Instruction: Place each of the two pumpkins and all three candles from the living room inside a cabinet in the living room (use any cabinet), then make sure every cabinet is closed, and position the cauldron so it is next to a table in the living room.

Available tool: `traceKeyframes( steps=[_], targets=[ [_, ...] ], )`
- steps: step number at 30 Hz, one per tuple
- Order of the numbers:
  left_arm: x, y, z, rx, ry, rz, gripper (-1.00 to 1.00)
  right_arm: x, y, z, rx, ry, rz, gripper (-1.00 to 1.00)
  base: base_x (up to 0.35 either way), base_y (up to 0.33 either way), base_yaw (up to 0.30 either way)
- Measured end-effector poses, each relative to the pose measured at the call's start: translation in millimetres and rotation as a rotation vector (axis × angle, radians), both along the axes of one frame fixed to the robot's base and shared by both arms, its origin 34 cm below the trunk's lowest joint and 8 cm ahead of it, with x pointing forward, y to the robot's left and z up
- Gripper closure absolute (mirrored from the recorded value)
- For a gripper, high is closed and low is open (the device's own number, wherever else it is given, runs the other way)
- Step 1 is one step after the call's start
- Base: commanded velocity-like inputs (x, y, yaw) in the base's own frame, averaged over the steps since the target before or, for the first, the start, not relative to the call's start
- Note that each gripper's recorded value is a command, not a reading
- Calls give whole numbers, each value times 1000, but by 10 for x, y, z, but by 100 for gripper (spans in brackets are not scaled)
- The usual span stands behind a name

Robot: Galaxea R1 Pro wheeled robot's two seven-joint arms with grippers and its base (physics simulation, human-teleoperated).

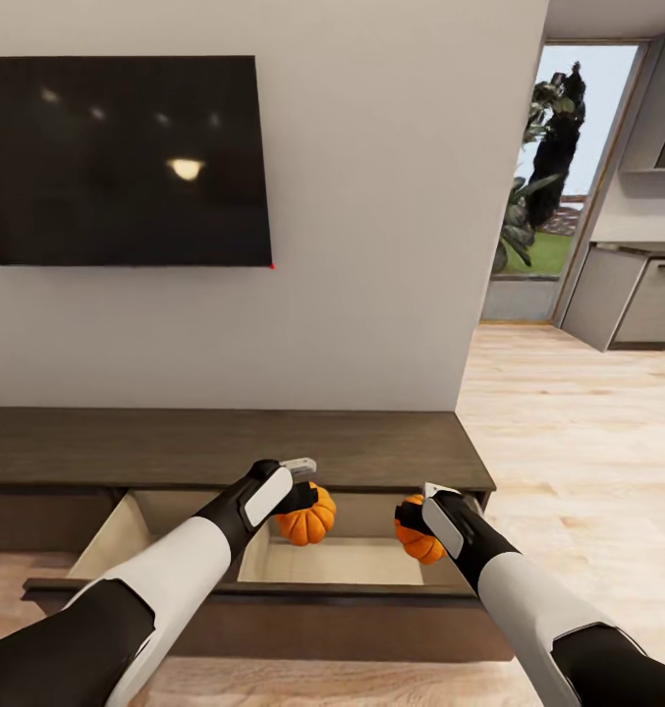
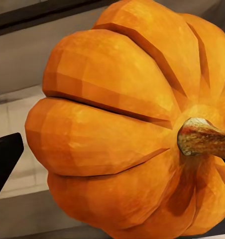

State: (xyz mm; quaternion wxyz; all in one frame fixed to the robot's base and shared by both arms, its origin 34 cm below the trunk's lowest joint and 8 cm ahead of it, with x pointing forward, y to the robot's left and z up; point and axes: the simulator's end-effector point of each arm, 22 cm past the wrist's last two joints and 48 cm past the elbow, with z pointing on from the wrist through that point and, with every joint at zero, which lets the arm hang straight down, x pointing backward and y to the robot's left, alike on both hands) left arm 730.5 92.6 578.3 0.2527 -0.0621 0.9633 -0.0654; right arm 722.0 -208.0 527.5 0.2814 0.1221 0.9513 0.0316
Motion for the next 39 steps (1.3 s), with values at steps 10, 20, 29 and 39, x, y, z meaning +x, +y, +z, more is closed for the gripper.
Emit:
traceKeyframes(
  steps=[10,20,29,39],
  targets=[
    [-34,-2,-145,-5,2,-1,100,155,30,86,-13,-82,13,100,0,0,0],
    [-103,81,-264,15,29,10,100,211,60,132,-59,-127,45,100,111,0,0],
    [-106,55,-262,15,28,5,100,201,50,115,-63,-122,46,100,111,-12,0],
    [-129,45,-349,17,30,2,100,178,40,19,-63,-119,45,100,18,-3,0]
  ],
)
